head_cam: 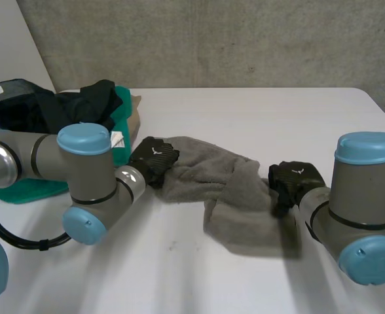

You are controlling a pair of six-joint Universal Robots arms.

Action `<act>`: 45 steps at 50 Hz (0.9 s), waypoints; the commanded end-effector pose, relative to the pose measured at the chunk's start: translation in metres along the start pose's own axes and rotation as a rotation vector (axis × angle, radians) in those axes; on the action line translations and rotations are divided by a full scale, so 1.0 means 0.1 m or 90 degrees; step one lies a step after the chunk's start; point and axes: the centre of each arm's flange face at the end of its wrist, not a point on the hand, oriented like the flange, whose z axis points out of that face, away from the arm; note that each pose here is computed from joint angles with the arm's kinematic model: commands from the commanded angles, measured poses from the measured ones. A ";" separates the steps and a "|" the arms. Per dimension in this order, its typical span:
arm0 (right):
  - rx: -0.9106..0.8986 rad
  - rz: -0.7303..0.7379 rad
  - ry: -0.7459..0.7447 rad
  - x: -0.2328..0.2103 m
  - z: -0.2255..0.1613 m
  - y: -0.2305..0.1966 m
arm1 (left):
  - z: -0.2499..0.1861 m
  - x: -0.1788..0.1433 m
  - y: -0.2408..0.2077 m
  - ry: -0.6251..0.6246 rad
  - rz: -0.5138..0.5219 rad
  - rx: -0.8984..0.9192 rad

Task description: Fold the laundry.

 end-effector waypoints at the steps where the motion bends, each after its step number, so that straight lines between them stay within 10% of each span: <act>1: 0.072 0.000 -0.002 0.06 0.04 -0.35 | -0.23 0.13 -0.27 -0.004 0.011 0.009; 16: 0.149 -0.213 -0.006 0.03 -0.17 -0.71 | -1.56 0.57 -0.56 0.080 -0.003 -0.080; 28: 0.213 -0.232 -0.017 0.02 -0.48 -0.92 | -0.95 -0.26 -0.58 -0.108 -0.038 0.014; 45: 0.439 -0.251 -0.027 -0.01 -1.24 -1.48 | -0.56 -0.18 -0.16 -0.067 -0.118 -0.088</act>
